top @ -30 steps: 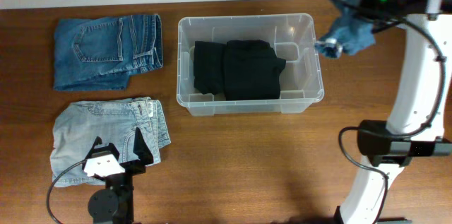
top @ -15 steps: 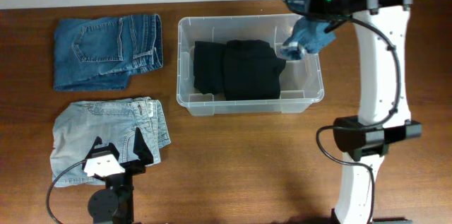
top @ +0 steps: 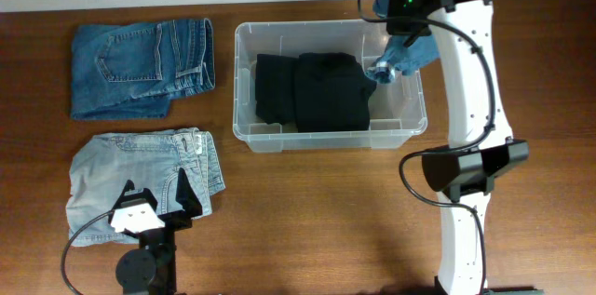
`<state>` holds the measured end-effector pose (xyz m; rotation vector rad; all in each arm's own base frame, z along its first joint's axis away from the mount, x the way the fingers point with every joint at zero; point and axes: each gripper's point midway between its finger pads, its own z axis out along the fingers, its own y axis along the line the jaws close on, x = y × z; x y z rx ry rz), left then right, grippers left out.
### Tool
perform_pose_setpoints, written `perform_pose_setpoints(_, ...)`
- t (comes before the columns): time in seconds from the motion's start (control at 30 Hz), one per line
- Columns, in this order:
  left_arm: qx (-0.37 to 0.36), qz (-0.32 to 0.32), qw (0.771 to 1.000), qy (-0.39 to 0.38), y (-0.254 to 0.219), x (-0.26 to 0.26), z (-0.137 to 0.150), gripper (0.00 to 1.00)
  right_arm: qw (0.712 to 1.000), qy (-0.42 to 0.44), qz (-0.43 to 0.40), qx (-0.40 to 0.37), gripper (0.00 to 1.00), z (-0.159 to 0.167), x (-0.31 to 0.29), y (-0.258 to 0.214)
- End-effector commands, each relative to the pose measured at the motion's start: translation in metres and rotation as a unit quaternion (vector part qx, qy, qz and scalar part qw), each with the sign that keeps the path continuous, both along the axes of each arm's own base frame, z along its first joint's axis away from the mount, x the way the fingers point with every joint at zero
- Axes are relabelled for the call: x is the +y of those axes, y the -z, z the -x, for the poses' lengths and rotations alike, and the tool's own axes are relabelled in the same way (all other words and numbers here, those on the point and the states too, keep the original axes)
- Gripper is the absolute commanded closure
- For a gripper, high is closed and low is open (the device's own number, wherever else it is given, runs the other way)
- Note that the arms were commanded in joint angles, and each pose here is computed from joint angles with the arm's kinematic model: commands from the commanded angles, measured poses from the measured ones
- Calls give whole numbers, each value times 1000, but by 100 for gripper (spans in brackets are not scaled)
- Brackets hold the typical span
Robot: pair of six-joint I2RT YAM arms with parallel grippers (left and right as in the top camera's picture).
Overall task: Pack container
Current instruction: 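Lift the light-blue denim and carry it left over the container, then lower the light-blue denim into the container's right side and release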
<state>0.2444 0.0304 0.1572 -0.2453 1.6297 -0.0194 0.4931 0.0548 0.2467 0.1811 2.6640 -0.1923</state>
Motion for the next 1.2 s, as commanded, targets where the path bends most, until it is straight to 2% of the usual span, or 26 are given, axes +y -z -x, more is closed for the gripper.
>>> perform_pose_setpoints(0.0,1,-5,1000,-6,0,3,1,1,999,-2,37,12,96,-2,13,16)
perform_pose_setpoints(0.17,1,-5,1000,-6,0,3,1,1,997,-22,51,47,96,1,36,45)
perform_pose_setpoints(0.23,1,-5,1000,-6,0,3,1,1,996,0,67,59,96,3,35,58)
perform_pose_setpoints(0.73,1,-5,1000,-6,0,3,1,1,980,-10,110,167,96,25,44,167)
perform_pose_setpoints(1.17,1,-5,1000,-6,0,3,1,1,978,-19,90,185,92,32,50,176)
